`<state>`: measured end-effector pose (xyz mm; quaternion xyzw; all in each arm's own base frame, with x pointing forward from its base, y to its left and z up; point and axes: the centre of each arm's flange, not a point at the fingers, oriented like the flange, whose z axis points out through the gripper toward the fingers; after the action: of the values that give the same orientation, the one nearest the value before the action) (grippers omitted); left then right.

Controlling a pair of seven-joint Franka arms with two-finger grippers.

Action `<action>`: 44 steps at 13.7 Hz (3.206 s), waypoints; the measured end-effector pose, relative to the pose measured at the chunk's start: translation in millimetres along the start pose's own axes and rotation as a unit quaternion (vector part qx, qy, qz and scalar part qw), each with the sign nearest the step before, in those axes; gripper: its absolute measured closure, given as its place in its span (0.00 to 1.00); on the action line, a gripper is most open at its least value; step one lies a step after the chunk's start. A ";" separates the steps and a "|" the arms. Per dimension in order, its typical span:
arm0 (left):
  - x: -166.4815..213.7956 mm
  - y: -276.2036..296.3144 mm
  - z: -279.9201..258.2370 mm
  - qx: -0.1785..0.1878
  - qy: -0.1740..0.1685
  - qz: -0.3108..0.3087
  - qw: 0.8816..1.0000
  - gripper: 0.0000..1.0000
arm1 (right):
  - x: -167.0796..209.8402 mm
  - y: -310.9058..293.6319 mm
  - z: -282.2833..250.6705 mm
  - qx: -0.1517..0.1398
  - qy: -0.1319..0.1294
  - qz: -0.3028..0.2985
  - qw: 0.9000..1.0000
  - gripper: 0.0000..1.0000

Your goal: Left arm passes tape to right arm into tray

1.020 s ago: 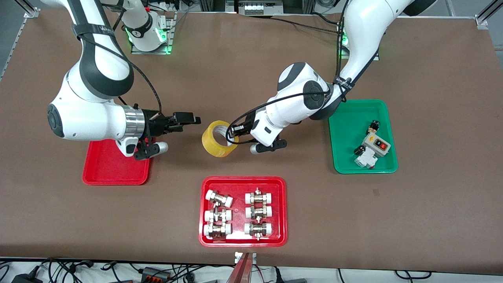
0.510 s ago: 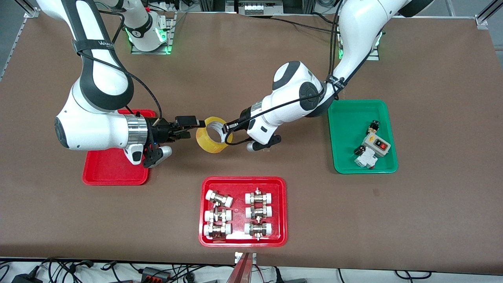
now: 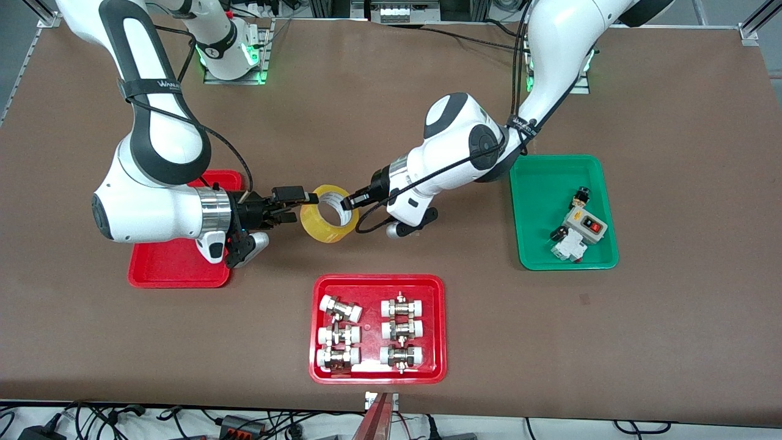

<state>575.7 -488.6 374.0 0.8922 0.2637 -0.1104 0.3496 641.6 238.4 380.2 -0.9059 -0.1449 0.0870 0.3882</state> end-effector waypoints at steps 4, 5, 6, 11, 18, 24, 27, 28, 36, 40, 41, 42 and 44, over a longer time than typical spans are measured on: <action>-7.3 0.7 8.7 0.003 -0.005 0.002 1.000 0.78 | 1.1 0.3 -1.0 -0.001 0.005 0.000 1.000 0.00; -7.4 0.6 9.7 0.003 -0.006 0.001 1.000 0.78 | 1.2 0.3 -1.1 -0.001 0.006 0.000 1.000 0.00; -6.8 0.5 9.6 0.003 -0.005 0.001 1.000 0.78 | 1.6 -0.2 -1.2 0.002 0.008 0.001 1.000 0.00; 0.8 10.7 7.6 -0.011 -0.002 -0.009 1.000 0.78 | 3.2 -2.7 -2.4 0.019 0.017 -0.003 1.000 0.06; 2.6 13.2 11.1 -0.014 -0.002 -0.011 1.000 0.78 | 3.5 -1.7 -3.0 0.021 0.018 -0.005 1.000 0.47; 7.7 13.9 7.7 -0.017 0.001 -0.013 1.000 0.69 | 4.0 0.4 -2.1 0.020 0.019 -0.011 1.000 0.47; 22.9 17.1 -7.3 -0.026 0.012 -0.010 1.000 0.40 | 4.5 3.9 -0.3 0.020 0.018 -0.014 1.000 0.47; 29.9 17.3 -14.5 -0.024 0.016 0.006 1.000 0.29 | 4.6 4.3 -0.2 0.019 0.018 -0.014 1.000 0.47; 75.6 0.1 -177.3 0.099 -0.006 0.151 0.984 0.00 | 4.8 72.6 -30.1 0.013 0.040 0.033 0.999 0.47; 96.9 -41.0 -267.2 0.170 -0.030 0.111 0.979 0.00 | -20.6 179.1 -74.7 0.008 0.056 0.101 0.993 0.47; 105.2 -55.6 -292.4 0.184 -0.034 0.098 0.977 0.00 | -33.3 202.2 -87.7 0.019 0.052 0.117 0.992 0.47; 109.2 -67.9 -313.0 0.206 -0.031 0.092 0.974 0.00 | -46.8 221.6 -102.0 0.031 0.048 0.131 0.990 0.47; 104.3 -83.0 -334.1 0.275 -0.012 0.091 0.957 0.00 | -76.3 258.2 -134.1 0.045 0.042 0.145 0.988 0.47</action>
<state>621.7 -168.6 531.5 0.9727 0.1362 -0.1575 0.1022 656.3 -47.2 287.2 -0.9019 0.0085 0.1103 0.4176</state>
